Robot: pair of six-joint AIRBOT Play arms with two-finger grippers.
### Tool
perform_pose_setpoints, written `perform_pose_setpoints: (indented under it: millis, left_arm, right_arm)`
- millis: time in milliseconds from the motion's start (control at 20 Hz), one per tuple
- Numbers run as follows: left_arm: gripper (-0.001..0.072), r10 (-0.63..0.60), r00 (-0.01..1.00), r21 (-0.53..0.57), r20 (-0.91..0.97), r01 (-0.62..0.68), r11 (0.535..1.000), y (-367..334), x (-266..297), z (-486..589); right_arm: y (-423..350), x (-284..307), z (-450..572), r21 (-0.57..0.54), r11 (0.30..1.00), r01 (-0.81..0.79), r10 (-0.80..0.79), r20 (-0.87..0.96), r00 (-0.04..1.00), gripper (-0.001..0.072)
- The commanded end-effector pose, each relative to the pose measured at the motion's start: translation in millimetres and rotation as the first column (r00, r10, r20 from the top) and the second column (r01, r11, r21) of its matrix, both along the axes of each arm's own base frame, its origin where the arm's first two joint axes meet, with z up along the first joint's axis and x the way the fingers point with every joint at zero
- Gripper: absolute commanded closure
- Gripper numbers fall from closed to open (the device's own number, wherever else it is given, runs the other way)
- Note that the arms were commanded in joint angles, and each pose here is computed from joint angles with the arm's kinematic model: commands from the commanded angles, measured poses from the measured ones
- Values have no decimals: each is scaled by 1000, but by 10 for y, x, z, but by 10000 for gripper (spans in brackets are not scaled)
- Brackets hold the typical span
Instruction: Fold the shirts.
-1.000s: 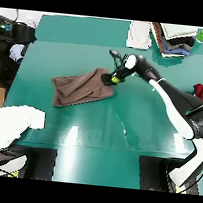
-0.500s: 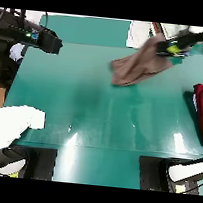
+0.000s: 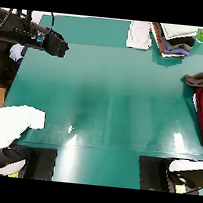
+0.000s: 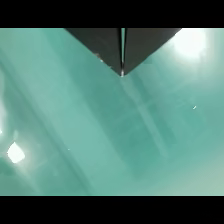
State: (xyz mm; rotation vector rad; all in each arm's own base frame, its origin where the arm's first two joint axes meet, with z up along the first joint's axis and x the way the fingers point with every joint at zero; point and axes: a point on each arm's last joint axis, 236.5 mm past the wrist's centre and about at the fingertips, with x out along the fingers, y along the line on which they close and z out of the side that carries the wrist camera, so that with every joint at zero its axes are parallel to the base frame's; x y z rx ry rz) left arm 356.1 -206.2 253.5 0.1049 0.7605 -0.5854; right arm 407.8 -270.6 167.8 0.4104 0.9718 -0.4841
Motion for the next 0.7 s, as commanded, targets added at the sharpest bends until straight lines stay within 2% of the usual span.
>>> perform_pose_setpoints:
  millis: [0,150,450,650]
  left_arm:
    - [679,-12,1000,-23,-11,11,1000,-56,-28,8]
    - [678,-20,1000,-35,-17,19,999,-85,-47,14]
    - [678,-28,999,-36,-27,27,999,-97,-73,1]
    - [678,-30,999,-34,-28,29,999,-96,-77,-3]
  right_arm:
    - [-369,-217,66,44,995,91,-94,64,994,690]
    - [-322,-151,179,73,994,77,-86,128,988,690]
    - [-313,-211,909,-75,993,92,-66,297,953,691]
    - [-306,-479,1177,-107,986,128,-87,323,942,690]
